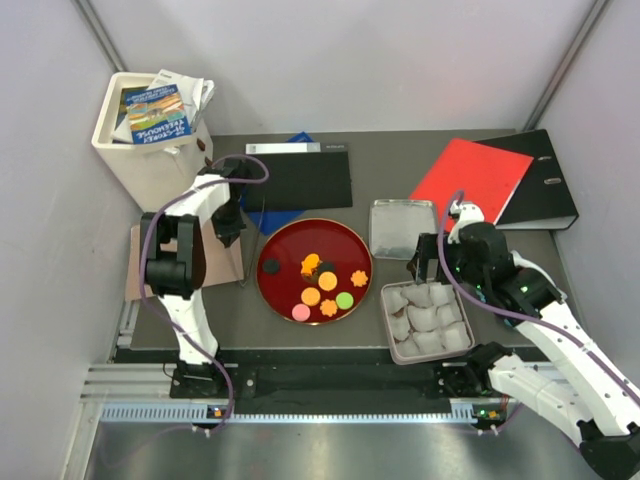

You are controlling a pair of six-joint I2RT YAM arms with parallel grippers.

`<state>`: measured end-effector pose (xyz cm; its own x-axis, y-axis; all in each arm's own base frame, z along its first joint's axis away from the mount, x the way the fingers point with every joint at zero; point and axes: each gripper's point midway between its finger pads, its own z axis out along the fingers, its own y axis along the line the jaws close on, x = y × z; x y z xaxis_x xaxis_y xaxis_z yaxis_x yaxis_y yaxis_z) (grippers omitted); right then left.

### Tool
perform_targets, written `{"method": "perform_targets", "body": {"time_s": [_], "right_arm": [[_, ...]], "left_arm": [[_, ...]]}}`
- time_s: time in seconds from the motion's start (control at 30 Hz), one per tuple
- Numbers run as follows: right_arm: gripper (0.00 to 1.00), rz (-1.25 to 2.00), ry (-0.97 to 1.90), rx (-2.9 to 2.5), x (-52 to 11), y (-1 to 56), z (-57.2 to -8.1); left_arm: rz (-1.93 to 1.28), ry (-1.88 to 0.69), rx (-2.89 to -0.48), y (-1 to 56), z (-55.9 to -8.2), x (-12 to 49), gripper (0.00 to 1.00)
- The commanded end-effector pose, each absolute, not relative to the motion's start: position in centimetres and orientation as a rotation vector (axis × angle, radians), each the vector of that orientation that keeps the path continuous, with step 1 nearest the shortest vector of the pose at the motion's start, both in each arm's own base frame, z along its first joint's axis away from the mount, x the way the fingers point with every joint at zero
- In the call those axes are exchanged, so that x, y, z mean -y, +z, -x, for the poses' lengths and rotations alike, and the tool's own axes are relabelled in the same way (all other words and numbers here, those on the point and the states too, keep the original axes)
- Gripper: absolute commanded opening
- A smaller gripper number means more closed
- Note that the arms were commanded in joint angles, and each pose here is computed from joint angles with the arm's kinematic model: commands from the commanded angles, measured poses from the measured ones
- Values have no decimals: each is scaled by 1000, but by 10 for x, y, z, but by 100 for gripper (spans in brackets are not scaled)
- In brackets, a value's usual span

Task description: Pack the cookies

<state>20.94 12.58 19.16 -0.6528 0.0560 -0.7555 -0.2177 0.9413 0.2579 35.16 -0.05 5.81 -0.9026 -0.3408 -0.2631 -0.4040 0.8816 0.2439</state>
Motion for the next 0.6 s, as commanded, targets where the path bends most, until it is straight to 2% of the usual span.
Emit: {"method": "perform_targets", "body": {"time_s": [0.0, 0.1, 0.2, 0.23, 0.27, 0.33, 0.37, 0.5, 0.57], "right_arm": [[99, 127, 455, -2159, -133, 220, -216], [99, 123, 447, -2156, -132, 221, -216], [99, 124, 444, -2159, -131, 221, -216], [99, 123, 440, -2158, -131, 221, -217], [99, 123, 435, -2158, -130, 220, -217], [99, 122, 433, -2158, -130, 219, -218], [99, 122, 434, -2163, -131, 217, -218], [99, 127, 443, -2165, -135, 217, -220], [99, 132, 443, -2163, -136, 218, -222]], "left_arm": [[635, 456, -2747, 67, -386, -18, 5], [670, 460, -2730, 67, -398, -28, 5], [683, 463, -2722, 70, -406, -33, 14], [685, 441, -2726, 72, -407, -30, 20], [681, 421, -2719, 75, -408, -28, 34], [675, 384, -2707, 78, -408, -25, 56], [675, 357, -2685, 82, -407, -23, 72], [686, 294, -2636, 92, -399, -19, 91], [725, 256, -2610, 95, -390, -15, 97]]}}
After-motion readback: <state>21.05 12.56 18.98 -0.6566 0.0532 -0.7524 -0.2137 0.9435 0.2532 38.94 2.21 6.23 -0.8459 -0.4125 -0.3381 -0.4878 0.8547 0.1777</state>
